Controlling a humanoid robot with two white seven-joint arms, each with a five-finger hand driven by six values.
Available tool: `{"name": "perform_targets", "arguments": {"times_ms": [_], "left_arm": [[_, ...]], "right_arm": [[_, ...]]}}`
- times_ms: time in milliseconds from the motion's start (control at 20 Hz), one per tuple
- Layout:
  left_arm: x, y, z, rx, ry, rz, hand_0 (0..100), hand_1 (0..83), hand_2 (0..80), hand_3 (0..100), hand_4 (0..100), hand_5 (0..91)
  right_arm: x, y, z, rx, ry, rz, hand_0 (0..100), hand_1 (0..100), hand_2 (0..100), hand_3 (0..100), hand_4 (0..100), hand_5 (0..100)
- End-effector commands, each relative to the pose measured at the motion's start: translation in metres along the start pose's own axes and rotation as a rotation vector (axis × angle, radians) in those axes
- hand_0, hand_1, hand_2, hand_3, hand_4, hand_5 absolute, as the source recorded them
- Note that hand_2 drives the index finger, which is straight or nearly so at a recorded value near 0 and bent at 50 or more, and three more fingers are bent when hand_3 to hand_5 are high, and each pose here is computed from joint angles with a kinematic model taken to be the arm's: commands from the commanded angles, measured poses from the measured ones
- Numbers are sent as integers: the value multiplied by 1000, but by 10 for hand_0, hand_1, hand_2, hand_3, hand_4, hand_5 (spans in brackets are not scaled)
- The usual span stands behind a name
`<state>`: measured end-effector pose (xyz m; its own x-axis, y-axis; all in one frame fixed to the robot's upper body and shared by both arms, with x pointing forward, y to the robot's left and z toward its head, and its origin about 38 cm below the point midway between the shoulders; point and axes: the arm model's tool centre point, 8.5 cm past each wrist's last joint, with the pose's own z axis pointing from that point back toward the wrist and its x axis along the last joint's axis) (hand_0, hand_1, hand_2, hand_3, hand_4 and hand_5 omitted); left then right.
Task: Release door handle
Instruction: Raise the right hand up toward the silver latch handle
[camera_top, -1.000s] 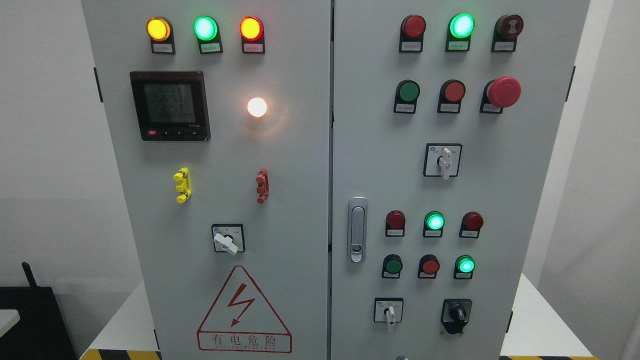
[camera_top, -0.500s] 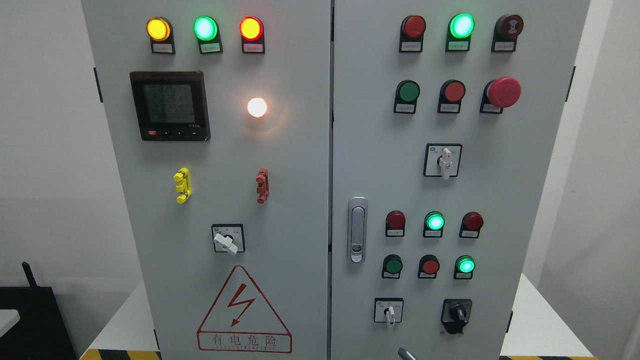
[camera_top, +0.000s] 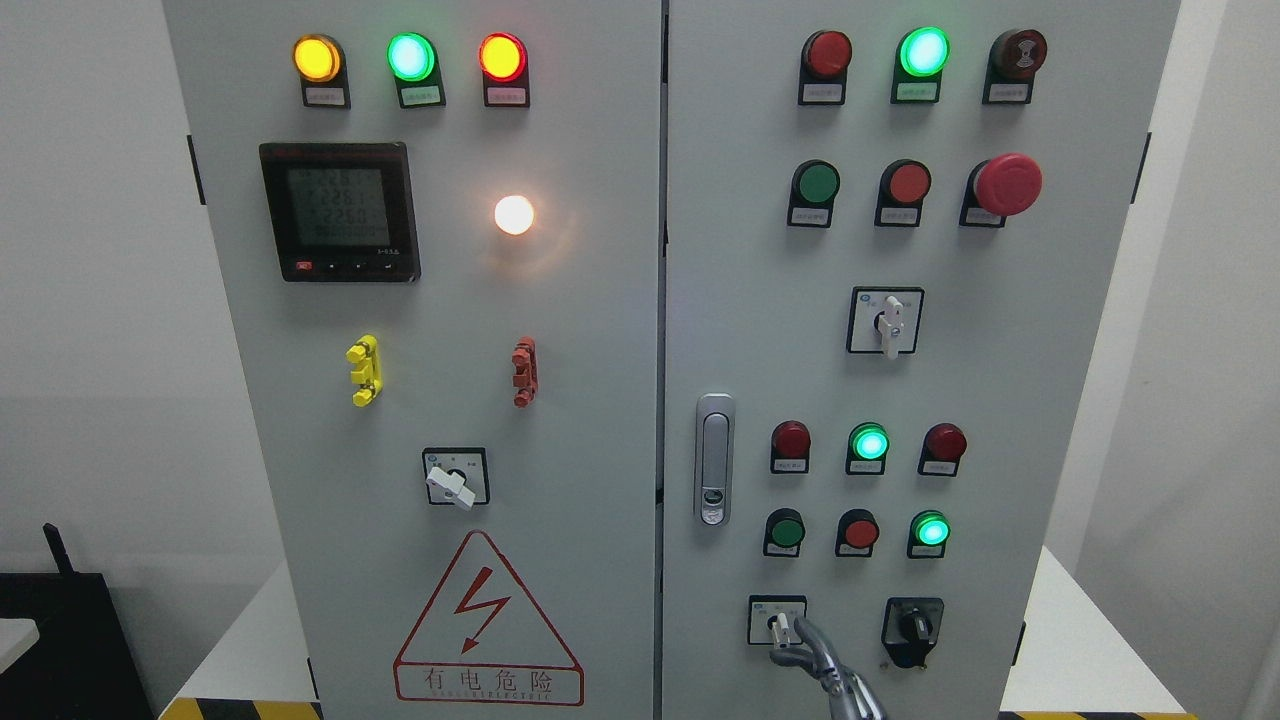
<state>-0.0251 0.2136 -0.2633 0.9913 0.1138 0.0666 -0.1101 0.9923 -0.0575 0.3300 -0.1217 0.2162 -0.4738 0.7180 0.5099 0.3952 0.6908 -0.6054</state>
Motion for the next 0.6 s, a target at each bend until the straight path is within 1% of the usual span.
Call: {"name": "perform_targets", "arguments": {"times_ms": [0, 50, 100, 300, 550], "left_arm": [[5, -1, -1, -4, -15, -13, 120, 389, 0, 0, 0, 0], [5, -1, -1, -4, -15, -13, 120, 389, 0, 0, 0, 0], [5, -1, -1, -4, -15, -14, 120, 389, 0, 0, 0, 0], [5, -1, -1, -4, -15, -13, 120, 389, 0, 0, 0, 0], [5, -1, -1, -4, -15, -13, 120, 389, 0, 0, 0, 0]], "right_arm": [[0, 33, -32, 36, -65, 262, 376, 444, 0, 1000, 919, 950], [1, 37, -33, 45, -77, 285, 371, 445, 0, 1000, 990, 964], [5, 39, -36, 49, -92, 309, 368, 443, 0, 1000, 1000, 975], [4, 47, -49, 66, -69, 379, 366, 435, 1, 1000, 1000, 992], [6, 49, -66, 83, -68, 415, 371, 423, 39, 1000, 1000, 994]]}}
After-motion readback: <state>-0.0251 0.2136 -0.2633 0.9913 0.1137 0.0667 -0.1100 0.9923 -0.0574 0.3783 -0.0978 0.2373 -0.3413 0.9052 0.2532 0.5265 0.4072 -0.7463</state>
